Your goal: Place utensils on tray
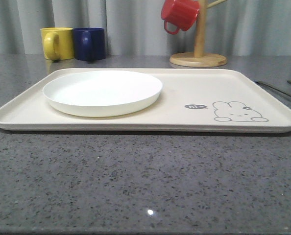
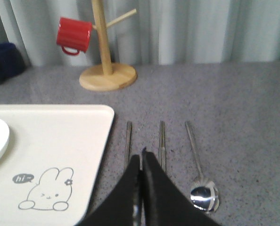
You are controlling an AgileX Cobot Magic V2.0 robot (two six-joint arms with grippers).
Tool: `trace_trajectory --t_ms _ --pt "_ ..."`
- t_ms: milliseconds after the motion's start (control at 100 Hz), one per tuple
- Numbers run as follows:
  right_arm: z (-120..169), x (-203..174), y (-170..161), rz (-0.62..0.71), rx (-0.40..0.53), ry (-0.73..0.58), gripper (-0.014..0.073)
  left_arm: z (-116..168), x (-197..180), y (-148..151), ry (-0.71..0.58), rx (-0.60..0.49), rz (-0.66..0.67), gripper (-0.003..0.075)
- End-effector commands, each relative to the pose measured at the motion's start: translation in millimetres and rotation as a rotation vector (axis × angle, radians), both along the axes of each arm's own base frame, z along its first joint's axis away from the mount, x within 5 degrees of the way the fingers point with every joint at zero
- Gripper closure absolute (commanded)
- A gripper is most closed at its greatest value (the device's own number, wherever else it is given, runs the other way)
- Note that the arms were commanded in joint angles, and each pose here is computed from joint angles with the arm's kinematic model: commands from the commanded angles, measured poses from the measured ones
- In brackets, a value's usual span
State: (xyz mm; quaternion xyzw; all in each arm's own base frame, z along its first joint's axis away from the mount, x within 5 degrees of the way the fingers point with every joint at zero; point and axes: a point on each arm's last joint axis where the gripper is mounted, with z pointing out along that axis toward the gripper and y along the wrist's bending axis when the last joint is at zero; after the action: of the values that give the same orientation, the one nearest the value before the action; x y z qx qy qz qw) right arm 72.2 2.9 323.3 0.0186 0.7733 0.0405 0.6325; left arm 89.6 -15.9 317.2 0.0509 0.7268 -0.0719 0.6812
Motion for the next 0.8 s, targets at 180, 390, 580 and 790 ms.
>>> trace_trajectory --t_ms 180,390,580,790 --pt "36 60 3 0.004 0.023 0.157 0.0663 15 0 3 -0.091 -0.027 0.030 0.0738" --pt "25 86 6 0.011 0.064 0.260 0.0663 15 0 3 -0.091 -0.027 0.030 0.0738" --pt "15 92 6 0.012 0.061 0.350 0.0546 15 0 3 -0.091 -0.027 0.030 0.0738" --pt "13 92 7 0.013 0.060 0.373 0.0233 15 0 3 -0.091 -0.027 0.030 0.0738"
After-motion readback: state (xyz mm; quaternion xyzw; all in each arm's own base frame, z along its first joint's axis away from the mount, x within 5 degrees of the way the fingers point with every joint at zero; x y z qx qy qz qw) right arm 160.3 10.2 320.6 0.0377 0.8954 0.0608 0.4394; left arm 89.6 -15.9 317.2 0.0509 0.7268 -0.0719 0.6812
